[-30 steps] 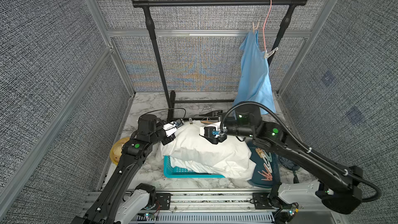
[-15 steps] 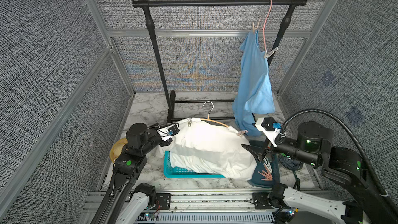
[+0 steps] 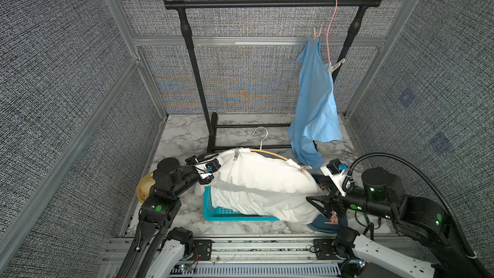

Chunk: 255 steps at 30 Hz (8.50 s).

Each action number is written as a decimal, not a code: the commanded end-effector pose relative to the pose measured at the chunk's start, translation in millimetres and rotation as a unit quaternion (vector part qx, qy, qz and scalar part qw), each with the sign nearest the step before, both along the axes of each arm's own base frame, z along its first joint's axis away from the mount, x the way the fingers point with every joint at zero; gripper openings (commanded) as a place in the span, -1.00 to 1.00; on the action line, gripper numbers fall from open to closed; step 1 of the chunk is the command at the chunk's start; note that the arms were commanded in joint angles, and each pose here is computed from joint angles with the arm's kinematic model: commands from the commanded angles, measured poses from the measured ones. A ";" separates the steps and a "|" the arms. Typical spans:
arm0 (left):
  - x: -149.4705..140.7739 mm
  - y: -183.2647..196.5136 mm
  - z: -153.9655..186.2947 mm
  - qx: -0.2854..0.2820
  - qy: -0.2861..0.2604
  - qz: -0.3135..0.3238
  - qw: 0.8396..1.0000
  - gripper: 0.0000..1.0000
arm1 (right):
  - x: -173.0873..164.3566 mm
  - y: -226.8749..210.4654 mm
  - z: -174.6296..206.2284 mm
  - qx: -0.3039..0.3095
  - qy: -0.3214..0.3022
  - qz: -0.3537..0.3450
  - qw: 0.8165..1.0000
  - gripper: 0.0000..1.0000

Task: Use clothespins to secure the t-shirt on both sides of the hanger
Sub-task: Hang the hanger on the clothesline, then pick up the clothespin from the storage box.

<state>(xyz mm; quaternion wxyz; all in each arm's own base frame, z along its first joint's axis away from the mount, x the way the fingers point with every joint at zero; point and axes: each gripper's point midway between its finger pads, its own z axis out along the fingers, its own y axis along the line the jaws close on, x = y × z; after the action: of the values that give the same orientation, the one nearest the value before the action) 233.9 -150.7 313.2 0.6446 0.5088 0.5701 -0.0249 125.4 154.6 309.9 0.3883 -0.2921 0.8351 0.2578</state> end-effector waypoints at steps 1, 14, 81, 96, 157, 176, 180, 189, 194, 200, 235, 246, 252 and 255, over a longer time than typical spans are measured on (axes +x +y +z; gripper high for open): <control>-3.9 -4.9 26.1 -0.042 -0.027 -0.014 0.999 -1.00 | 7.3 14.6 5.7 0.044 0.029 -0.001 0.999 0.76; -26.6 0.5 89.8 -0.081 -0.059 -0.019 0.995 -1.00 | -9.6 46.7 50.8 0.154 0.049 0.113 0.980 -0.25; 2.7 -47.0 81.6 -0.220 0.138 -0.082 0.962 0.38 | 82.5 -45.1 359.6 0.119 -0.410 -0.188 0.885 -1.00; 69.1 -163.9 32.6 -0.199 0.208 -0.093 0.953 0.54 | 119.2 -13.1 335.2 0.124 -0.359 -0.185 0.907 -1.00; 54.3 -60.8 7.7 -0.100 0.124 0.144 0.977 0.69 | 227.4 7.5 246.2 -0.010 -0.283 -0.326 0.902 0.36; 71.2 -16.3 -7.3 -0.047 0.133 0.279 0.950 0.99 | 94.7 -10.9 189.8 0.060 -0.155 -0.207 0.964 0.64; 74.6 -12.1 -2.7 -0.083 0.138 0.292 0.943 0.99 | 69.7 -5.6 162.4 0.083 -0.110 -0.161 0.977 0.36; 78.1 4.0 0.7 -0.114 0.186 0.344 0.913 1.00 | 68.8 8.2 57.2 0.164 0.016 -0.206 0.965 0.39; 66.7 -5.7 -6.8 -0.132 0.209 0.304 0.920 0.99 | 88.6 29.5 -12.8 0.170 0.086 -0.244 0.951 0.40; 53.0 -10.6 -25.4 -0.163 0.249 0.282 0.912 1.00 | 119.2 38.4 -99.6 0.138 0.148 -0.311 0.929 0.42; 37.1 -7.8 -51.5 -0.151 0.268 0.267 0.913 0.69 | 238.7 -17.5 -136.8 0.109 0.078 -0.382 0.914 -0.12; 26.9 -23.1 -60.3 -0.100 0.306 0.224 0.920 0.70 | 110.0 -107.0 -152.8 -0.045 0.170 -0.491 0.853 0.24; 23.2 -30.9 -74.9 -0.089 0.329 0.207 0.917 0.70 | 76.3 -128.8 -178.1 -0.061 0.213 -0.528 0.820 0.24; 19.6 -34.8 -82.6 -0.081 0.341 0.196 0.916 0.68 | 78.6 -127.3 -200.0 -0.041 0.246 -0.531 0.810 0.23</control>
<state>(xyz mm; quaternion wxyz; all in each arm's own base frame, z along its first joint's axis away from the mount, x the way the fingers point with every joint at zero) 257.6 -179.3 234.2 0.4506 0.2780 0.8422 -0.1013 212.2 27.8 127.4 0.2696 0.2321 0.9340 0.0325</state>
